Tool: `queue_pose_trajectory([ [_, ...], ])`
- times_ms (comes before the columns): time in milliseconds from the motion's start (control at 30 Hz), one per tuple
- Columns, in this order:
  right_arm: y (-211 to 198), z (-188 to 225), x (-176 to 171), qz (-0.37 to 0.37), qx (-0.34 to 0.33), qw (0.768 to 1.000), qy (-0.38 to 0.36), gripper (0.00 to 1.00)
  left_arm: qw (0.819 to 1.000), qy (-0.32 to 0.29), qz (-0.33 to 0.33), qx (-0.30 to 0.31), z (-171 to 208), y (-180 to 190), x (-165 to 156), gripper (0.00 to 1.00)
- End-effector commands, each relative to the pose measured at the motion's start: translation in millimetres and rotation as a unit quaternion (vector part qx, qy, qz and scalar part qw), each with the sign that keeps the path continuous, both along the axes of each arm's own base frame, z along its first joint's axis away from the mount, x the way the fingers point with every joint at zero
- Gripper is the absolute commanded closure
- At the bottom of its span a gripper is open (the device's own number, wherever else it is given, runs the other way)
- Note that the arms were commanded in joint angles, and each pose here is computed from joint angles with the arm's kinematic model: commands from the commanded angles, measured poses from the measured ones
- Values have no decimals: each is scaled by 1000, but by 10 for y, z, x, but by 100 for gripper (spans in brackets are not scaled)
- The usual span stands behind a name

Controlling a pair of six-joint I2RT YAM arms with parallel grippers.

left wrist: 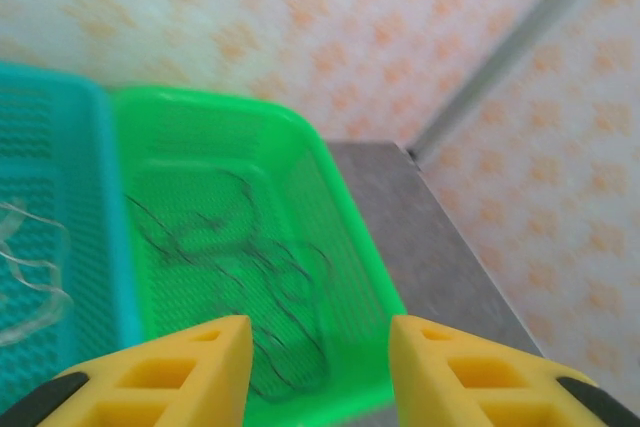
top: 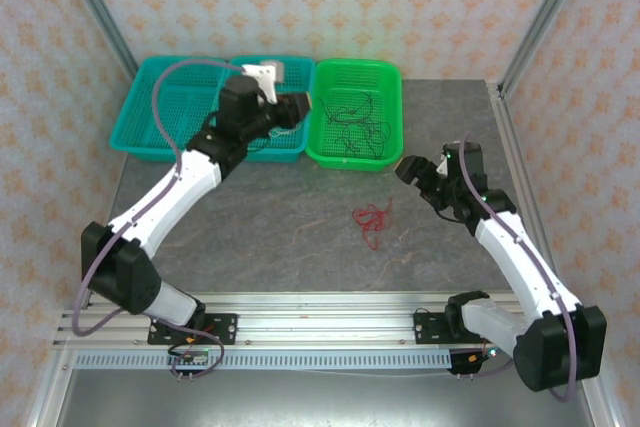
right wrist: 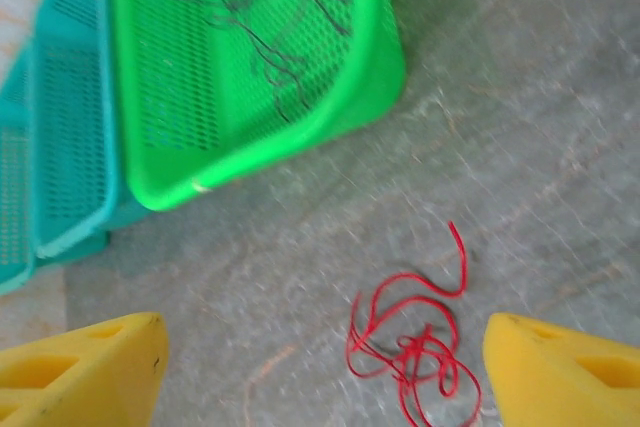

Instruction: Untangle the cables

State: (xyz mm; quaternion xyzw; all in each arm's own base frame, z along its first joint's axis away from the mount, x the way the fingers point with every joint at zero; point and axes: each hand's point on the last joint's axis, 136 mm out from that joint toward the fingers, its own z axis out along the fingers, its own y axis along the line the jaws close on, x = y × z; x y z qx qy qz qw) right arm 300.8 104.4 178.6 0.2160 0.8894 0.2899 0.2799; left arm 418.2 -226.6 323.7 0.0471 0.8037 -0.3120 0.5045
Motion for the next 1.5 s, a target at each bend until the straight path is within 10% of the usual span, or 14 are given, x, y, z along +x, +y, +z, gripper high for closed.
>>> queue_pose_trajectory([
  [0,1,-152,-140,35,-36,997,65,18,998,23,-15,58,-371,-130,-287,59],
  [333,43,-428,-111,26,-30,993,114,18,968,103,-180,141,-1359,-1094,-1110,59],
  [867,45,-600,-258,29,-26,989,140,18,925,201,-218,239,-2576,-1481,-938,59],
  [1467,54,-618,-277,27,-19,990,140,18,924,225,-206,230,-2701,-1368,-973,100],
])
